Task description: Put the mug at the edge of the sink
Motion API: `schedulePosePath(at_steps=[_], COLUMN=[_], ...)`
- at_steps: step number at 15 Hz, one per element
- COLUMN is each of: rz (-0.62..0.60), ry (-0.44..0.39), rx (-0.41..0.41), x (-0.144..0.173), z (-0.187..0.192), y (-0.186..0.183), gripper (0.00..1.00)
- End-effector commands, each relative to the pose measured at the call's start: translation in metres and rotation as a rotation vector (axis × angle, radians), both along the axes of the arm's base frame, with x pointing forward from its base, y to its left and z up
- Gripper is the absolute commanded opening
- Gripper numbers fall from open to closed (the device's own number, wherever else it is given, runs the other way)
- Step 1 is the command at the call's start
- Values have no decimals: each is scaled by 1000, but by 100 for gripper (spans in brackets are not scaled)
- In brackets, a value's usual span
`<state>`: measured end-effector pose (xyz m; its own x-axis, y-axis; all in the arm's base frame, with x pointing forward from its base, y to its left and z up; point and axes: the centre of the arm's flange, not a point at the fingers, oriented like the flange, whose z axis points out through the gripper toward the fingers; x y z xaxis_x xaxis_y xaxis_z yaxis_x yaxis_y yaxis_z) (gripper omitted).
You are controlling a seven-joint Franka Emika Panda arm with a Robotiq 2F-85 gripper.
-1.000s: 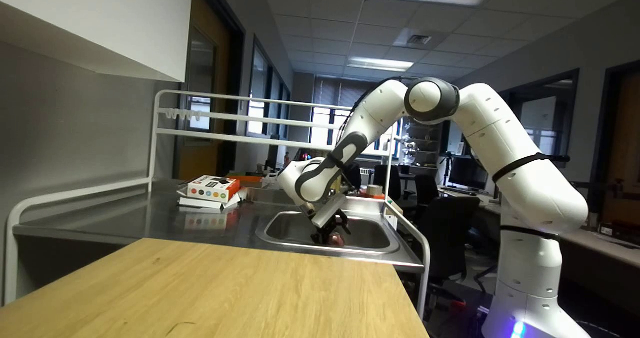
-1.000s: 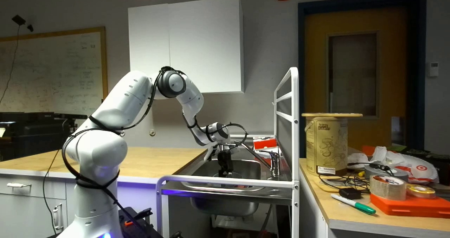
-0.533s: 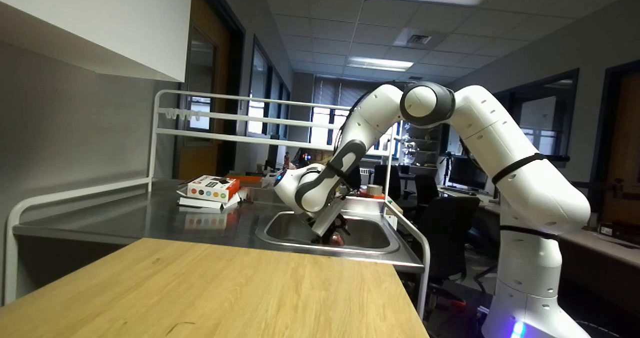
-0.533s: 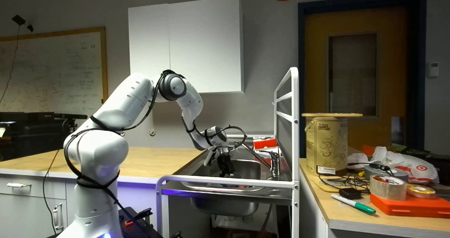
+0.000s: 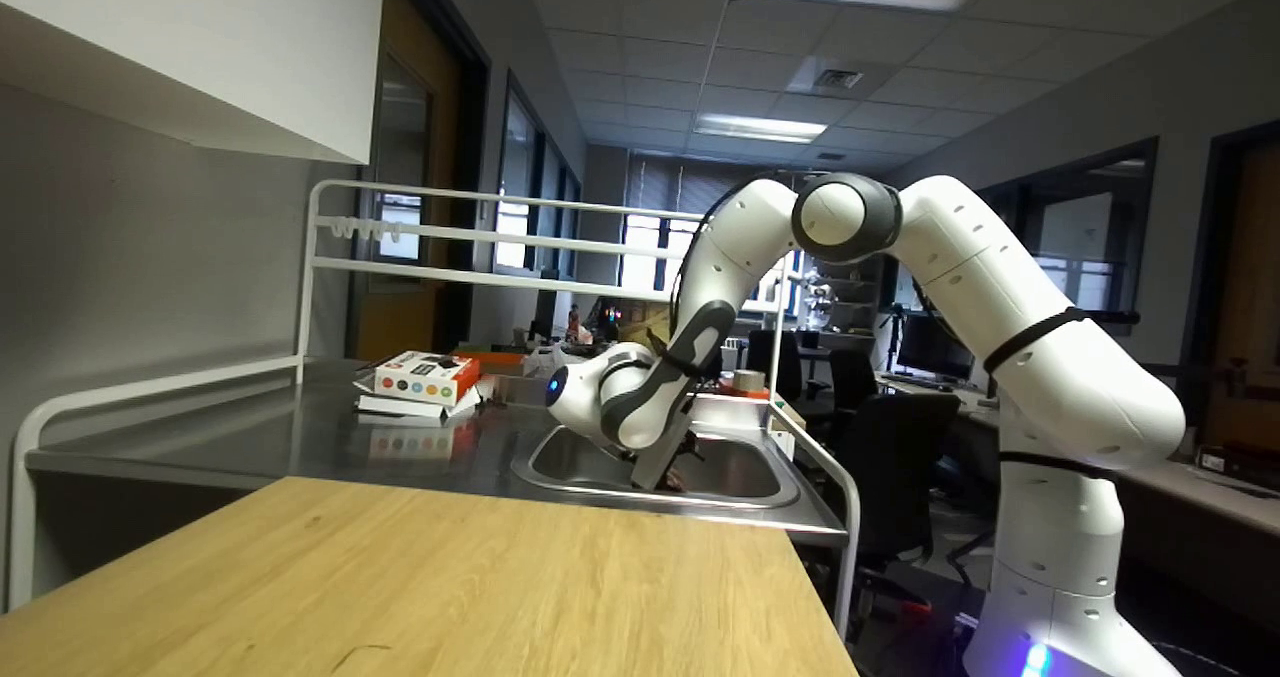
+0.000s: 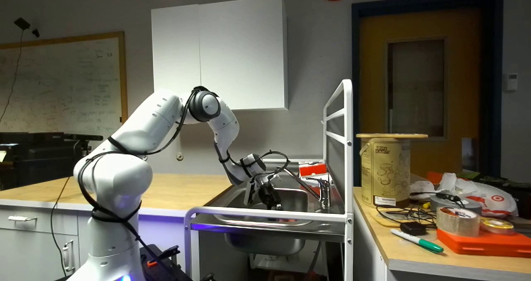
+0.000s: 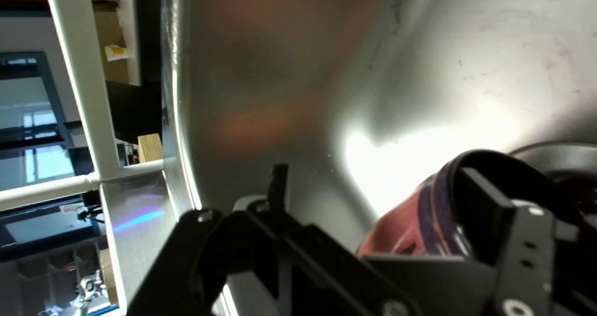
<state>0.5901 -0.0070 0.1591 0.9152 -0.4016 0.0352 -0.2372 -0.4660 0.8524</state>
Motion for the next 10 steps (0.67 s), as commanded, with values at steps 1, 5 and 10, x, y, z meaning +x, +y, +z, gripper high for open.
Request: schedulePosePath(at_steps=[1, 5, 10], rz=[-16, -36, -43], ry=[-17, -20, -33], rx=[-79, -106, -114], x=[2, 0, 1], z=[-9, -14, -11], y=[-4, -8, -6], gripper=[60, 27, 1])
